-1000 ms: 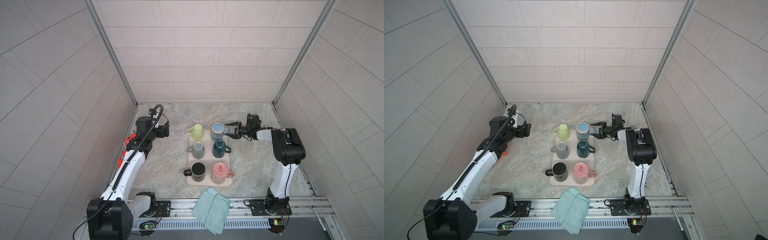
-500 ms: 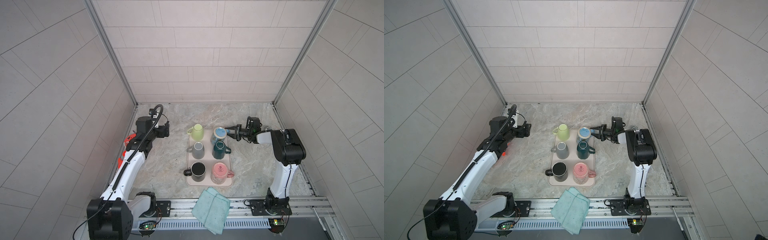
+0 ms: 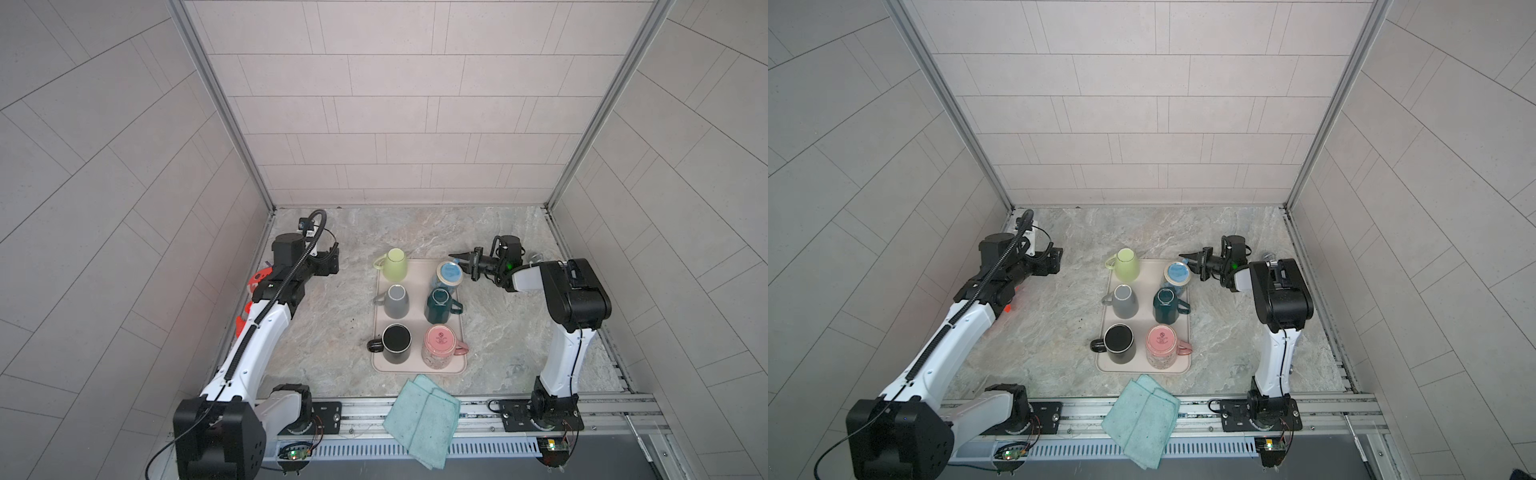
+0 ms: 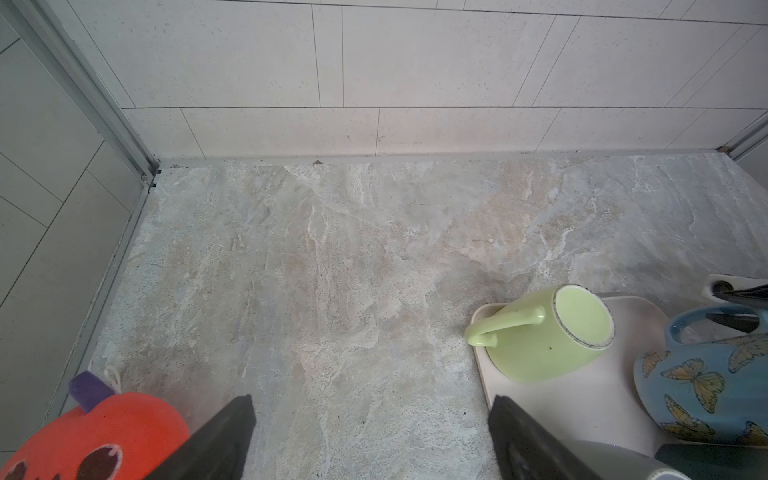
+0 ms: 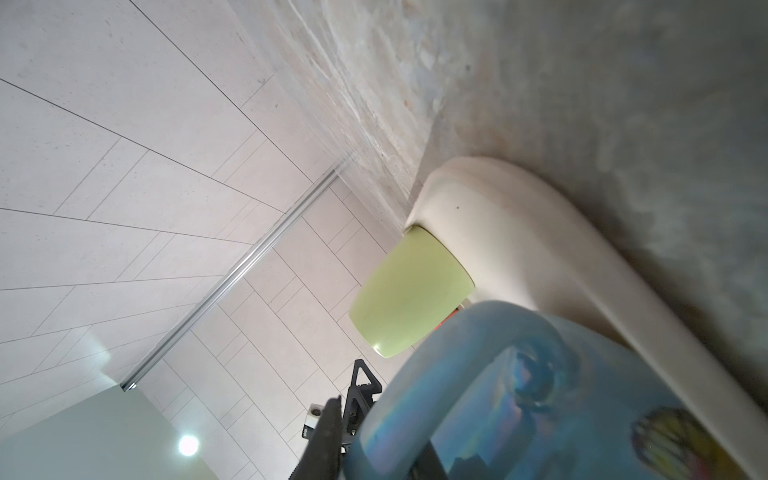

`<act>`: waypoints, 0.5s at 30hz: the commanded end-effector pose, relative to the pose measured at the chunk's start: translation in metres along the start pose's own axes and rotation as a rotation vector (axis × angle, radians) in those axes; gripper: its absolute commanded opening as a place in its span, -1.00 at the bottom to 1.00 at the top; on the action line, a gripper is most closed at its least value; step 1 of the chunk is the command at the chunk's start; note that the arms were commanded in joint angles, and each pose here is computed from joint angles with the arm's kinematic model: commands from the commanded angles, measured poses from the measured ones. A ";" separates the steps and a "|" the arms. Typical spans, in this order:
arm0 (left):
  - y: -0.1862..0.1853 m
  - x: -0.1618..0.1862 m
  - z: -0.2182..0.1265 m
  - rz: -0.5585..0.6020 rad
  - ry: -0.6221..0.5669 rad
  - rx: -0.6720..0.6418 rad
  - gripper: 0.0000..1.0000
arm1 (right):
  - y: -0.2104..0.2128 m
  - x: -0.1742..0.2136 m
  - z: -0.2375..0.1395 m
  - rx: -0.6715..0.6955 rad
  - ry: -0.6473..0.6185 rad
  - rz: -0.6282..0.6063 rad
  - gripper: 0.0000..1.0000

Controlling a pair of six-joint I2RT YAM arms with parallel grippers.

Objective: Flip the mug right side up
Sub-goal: 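Lower the right gripper and close it on the blue mug's handle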

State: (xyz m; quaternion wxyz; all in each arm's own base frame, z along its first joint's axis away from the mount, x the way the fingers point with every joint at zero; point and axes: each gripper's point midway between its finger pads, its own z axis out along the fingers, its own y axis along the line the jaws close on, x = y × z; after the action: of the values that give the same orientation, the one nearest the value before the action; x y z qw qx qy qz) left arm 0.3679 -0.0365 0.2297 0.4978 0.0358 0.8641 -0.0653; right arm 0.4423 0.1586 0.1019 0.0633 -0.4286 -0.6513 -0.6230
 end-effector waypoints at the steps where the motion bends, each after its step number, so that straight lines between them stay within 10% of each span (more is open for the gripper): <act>1: -0.003 -0.013 -0.007 0.011 -0.031 0.001 0.88 | 0.003 -0.014 0.002 -0.064 -0.044 0.057 -0.67; 15: -0.001 -0.012 -0.005 0.010 -0.027 -0.010 0.87 | 0.024 -0.009 0.020 -0.186 0.025 0.026 -1.00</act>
State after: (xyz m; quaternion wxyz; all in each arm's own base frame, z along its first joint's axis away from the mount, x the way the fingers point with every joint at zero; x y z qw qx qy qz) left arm 0.3679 -0.0366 0.2295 0.4977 0.0355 0.8643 -0.0628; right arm 0.4552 0.1733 0.1013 0.0430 -0.3972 -0.6264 -0.6694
